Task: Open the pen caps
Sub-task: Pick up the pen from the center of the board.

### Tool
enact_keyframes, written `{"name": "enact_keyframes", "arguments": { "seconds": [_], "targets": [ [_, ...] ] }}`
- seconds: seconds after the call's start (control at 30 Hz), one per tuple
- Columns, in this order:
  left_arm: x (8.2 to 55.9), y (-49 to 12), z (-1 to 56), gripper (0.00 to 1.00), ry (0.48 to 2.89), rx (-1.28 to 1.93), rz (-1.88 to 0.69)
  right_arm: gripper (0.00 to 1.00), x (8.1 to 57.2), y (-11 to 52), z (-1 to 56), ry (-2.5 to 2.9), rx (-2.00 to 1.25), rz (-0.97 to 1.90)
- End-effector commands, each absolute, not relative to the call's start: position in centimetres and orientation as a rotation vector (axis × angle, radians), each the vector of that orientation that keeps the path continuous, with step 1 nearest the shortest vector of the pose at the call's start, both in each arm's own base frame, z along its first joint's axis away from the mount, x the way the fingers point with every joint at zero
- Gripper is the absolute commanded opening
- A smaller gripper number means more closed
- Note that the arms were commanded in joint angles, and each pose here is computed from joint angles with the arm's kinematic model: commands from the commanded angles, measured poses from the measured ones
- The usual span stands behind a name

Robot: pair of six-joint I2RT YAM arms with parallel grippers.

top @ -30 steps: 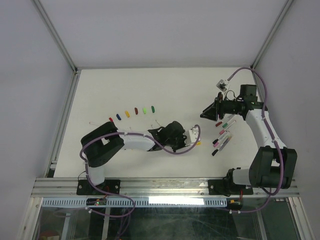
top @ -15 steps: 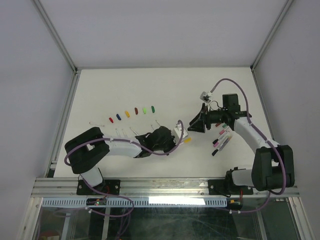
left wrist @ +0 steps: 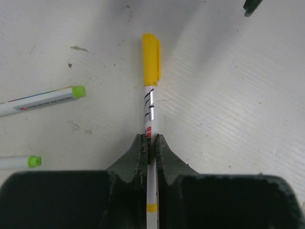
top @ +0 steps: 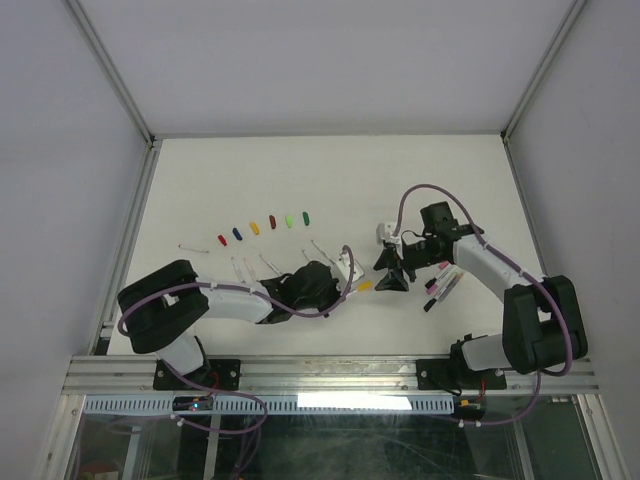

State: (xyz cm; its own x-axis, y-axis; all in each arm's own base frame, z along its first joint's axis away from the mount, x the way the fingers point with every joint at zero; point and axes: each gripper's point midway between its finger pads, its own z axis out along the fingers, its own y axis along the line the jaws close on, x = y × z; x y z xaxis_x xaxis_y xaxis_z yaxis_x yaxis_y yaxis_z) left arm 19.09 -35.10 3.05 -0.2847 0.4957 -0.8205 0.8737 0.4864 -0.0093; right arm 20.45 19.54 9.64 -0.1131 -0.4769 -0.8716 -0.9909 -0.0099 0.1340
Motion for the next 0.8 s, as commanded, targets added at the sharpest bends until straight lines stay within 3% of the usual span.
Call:
{"name": "enact_keyframes", "arguments": {
  "seconds": [0.0,0.2,0.77],
  "targets": [
    [19.2,-36.0,6.6,0.00,1.831,1.045,-0.675,0.59,20.5,19.4,9.2,1.496,-1.693,0.935],
    [18.3,-35.5,6.1,0.00,1.828,1.086,-0.699,0.60,17.0,19.7,8.1,1.101,-1.947,0.878],
    [17.0,-35.0,5.4,0.00,1.775,1.121,-0.757,0.60,19.2,22.4,5.3,1.072,-1.989,0.673]
  ]
}}
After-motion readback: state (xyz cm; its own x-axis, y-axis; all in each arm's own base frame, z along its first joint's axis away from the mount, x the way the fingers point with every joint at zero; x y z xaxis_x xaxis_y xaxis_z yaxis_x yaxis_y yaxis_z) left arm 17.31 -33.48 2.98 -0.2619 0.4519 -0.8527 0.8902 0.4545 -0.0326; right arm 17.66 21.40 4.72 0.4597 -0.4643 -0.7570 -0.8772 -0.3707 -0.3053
